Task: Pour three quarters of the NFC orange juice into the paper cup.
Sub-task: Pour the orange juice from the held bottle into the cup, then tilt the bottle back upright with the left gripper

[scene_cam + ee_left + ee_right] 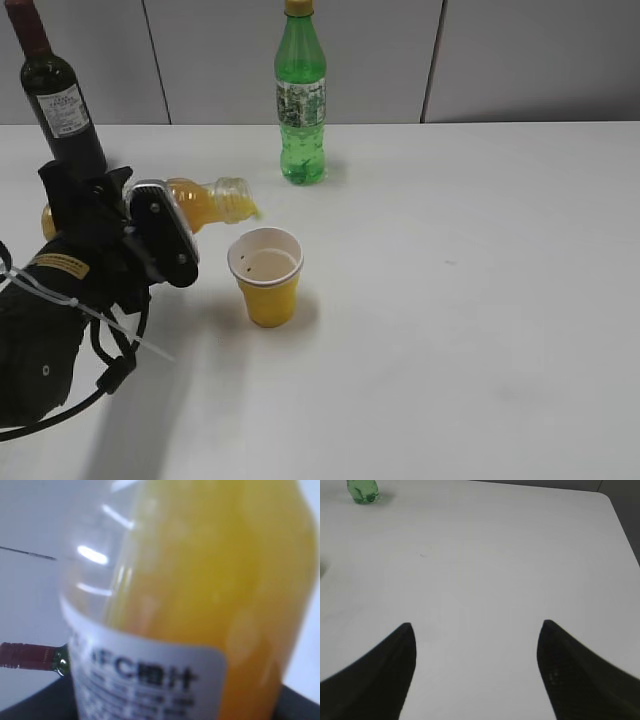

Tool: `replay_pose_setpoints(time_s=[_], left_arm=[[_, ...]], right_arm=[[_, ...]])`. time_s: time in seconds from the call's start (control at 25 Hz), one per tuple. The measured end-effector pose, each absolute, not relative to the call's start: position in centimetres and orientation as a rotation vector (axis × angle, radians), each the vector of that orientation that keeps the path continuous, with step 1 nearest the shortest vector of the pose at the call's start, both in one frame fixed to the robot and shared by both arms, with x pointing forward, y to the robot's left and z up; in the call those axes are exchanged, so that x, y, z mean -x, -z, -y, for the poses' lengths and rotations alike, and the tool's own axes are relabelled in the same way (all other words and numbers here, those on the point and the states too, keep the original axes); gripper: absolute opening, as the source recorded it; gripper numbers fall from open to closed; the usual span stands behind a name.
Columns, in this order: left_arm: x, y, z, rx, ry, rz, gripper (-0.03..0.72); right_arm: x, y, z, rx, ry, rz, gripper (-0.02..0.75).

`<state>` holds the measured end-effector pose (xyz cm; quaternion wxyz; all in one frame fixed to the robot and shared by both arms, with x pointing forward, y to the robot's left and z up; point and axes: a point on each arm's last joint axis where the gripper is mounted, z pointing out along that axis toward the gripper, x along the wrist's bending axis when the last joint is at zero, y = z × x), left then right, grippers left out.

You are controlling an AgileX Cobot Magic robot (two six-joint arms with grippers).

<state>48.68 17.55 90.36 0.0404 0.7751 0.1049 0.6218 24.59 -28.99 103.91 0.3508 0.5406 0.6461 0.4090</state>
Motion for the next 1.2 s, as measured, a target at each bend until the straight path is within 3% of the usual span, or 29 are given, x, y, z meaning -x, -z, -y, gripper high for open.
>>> replay_pose_setpoints(time_s=[0.68, 1.2], left_arm=[[-48.63, -90.29, -17.91, -2.481, -1.967, -0.210, 0.468], [-48.66, -90.48, -18.01, -2.471, -2.003, -0.211, 0.468]], right_arm=[[-24.59, -103.91, 28.99, -1.400, -1.059, -1.673, 0.596], [-24.59, -103.91, 28.99, -1.400, -1.059, -1.673, 0.596]])
